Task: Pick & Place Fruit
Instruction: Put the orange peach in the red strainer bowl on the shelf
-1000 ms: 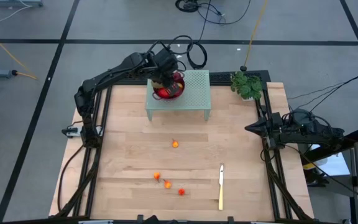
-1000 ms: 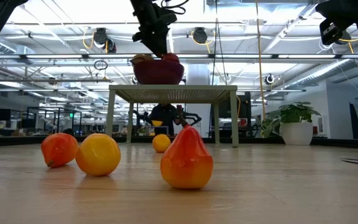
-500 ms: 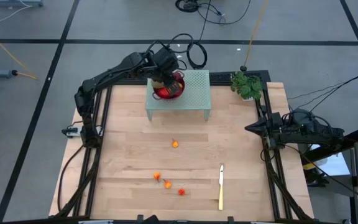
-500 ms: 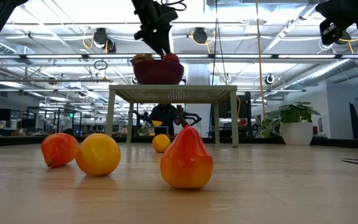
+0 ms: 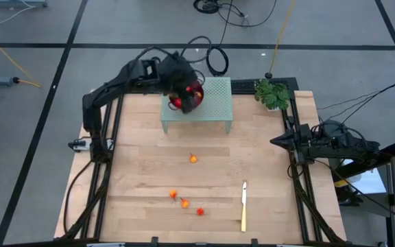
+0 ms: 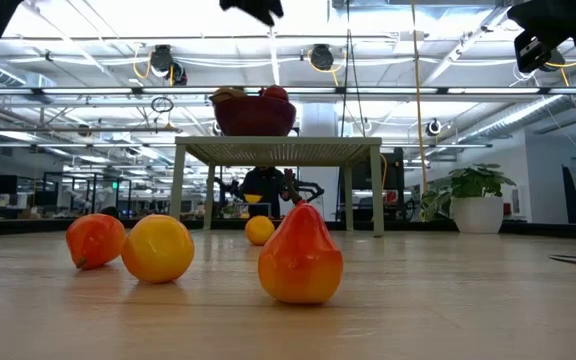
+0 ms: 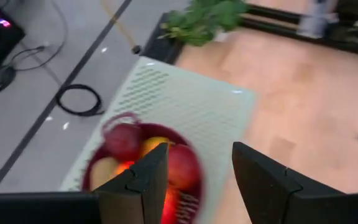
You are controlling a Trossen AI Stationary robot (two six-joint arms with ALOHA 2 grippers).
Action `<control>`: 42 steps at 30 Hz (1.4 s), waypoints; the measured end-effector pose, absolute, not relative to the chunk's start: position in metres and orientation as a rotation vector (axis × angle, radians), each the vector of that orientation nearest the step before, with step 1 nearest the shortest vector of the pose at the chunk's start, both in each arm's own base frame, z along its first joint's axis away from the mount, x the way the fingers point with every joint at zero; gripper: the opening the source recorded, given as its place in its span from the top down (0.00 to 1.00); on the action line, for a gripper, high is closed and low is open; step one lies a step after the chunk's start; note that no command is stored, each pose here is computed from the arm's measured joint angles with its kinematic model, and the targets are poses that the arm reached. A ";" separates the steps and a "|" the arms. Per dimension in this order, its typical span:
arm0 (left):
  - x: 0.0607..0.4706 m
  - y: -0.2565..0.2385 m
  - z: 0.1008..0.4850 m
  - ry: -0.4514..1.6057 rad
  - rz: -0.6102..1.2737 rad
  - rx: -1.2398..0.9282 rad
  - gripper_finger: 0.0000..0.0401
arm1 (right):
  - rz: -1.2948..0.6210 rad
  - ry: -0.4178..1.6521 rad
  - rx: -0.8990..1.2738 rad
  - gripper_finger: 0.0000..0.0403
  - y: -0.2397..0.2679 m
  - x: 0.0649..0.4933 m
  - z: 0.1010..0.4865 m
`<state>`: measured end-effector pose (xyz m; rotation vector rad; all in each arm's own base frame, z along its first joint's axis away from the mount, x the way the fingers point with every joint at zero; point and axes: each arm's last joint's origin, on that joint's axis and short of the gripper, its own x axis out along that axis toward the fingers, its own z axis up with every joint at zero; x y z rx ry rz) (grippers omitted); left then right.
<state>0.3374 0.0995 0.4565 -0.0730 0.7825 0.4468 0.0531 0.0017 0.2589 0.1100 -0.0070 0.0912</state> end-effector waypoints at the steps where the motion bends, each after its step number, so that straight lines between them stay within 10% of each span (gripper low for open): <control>1: 0.338 0.091 0.458 0.780 0.433 -0.081 0.55 | 0.091 -0.007 0.110 1.00 0.002 0.053 0.259; 25: 0.323 -0.074 0.448 0.910 0.279 -0.449 0.55 | 0.094 0.011 0.111 1.00 0.002 0.053 0.257; 42: 0.317 -0.150 0.351 1.222 0.544 -0.742 0.55 | 0.094 0.011 0.111 1.00 0.002 0.053 0.257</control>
